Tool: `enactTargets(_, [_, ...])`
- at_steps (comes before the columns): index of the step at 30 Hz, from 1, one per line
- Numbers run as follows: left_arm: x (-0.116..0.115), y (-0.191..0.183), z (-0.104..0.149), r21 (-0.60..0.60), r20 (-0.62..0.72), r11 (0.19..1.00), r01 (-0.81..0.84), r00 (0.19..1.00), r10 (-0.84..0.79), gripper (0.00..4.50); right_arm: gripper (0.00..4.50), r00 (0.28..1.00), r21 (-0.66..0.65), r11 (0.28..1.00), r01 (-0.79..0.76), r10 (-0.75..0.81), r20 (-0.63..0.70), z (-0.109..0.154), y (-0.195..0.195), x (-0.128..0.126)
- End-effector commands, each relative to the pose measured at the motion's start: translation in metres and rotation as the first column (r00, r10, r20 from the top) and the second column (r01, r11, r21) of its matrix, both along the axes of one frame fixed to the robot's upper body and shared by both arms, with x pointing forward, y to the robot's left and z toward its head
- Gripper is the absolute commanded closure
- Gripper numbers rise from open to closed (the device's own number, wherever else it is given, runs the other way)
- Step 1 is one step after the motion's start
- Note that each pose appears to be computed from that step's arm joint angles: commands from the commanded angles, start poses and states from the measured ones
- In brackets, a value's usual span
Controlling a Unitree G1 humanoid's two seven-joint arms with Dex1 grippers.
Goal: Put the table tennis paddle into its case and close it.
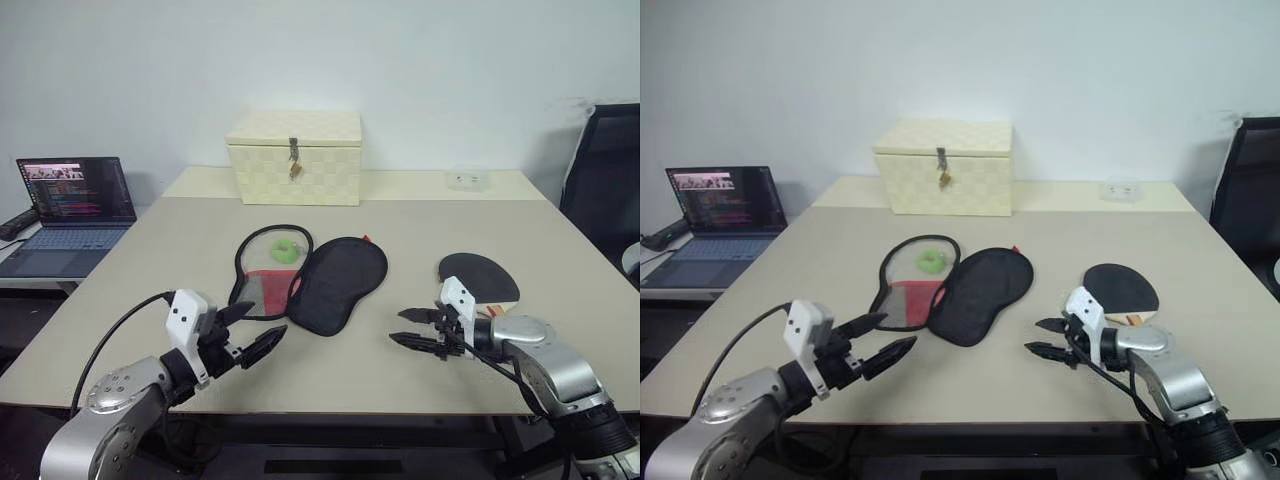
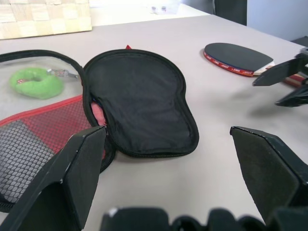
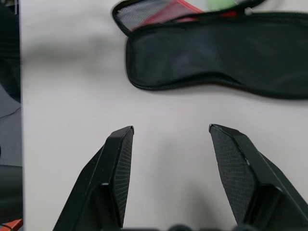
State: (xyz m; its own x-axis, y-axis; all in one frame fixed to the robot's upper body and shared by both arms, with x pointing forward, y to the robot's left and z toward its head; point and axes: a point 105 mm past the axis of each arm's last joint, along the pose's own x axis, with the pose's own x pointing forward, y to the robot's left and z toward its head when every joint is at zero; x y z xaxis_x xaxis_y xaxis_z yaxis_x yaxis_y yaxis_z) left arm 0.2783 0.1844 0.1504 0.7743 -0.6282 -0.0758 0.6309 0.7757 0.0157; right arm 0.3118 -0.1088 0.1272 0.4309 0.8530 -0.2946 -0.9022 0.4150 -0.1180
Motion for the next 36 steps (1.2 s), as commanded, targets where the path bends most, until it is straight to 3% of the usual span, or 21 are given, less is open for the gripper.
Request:
enactTargets(1, [0.008,-0.001,0.007,0.000,0.045,1.000,0.005,0.999,-0.005,0.00,1.74,1.000,-0.007,1.000,-0.008,0.008,0.020,0.008,0.004,-0.004])
enactTargets(7, [0.023,-0.001,0.008,0.000,0.076,0.999,0.032,0.997,-0.032,0.00,1.74,0.998,0.019,1.000,0.018,-0.019,0.061,0.026,0.005,0.004])
enactTargets(11, [0.020,-0.003,0.011,-0.002,0.062,0.993,0.121,0.991,-0.120,0.00,1.74,0.996,0.075,0.994,0.085,-0.087,0.022,0.035,0.011,0.016])
enactTargets(17, [0.013,0.025,0.025,0.002,0.057,0.989,0.145,0.988,-0.145,0.00,1.74,0.987,0.137,0.980,0.146,-0.135,-0.090,0.027,0.043,0.025])
enactTargets(20, [0.003,0.029,0.020,0.024,-0.002,0.982,0.186,0.983,-0.186,0.00,1.15,0.975,0.103,0.977,0.185,-0.170,-0.140,0.015,0.053,0.030])
enactTargets(23, [-0.002,0.035,0.022,0.029,-0.040,0.975,0.222,0.975,-0.221,0.00,0.20,0.947,0.085,0.957,0.278,-0.258,-0.189,0.007,0.057,0.043])
enactTargets(31, [-0.003,0.037,0.035,0.067,-0.050,0.962,0.263,0.964,-0.260,0.00,0.20,0.867,0.039,0.896,0.443,-0.416,-0.275,-0.013,0.066,0.072])
enactTargets(36, [-0.006,0.037,0.037,0.087,-0.055,0.961,0.263,0.964,-0.259,0.00,0.20,0.856,0.079,0.904,0.421,-0.367,-0.364,-0.015,0.094,0.071])
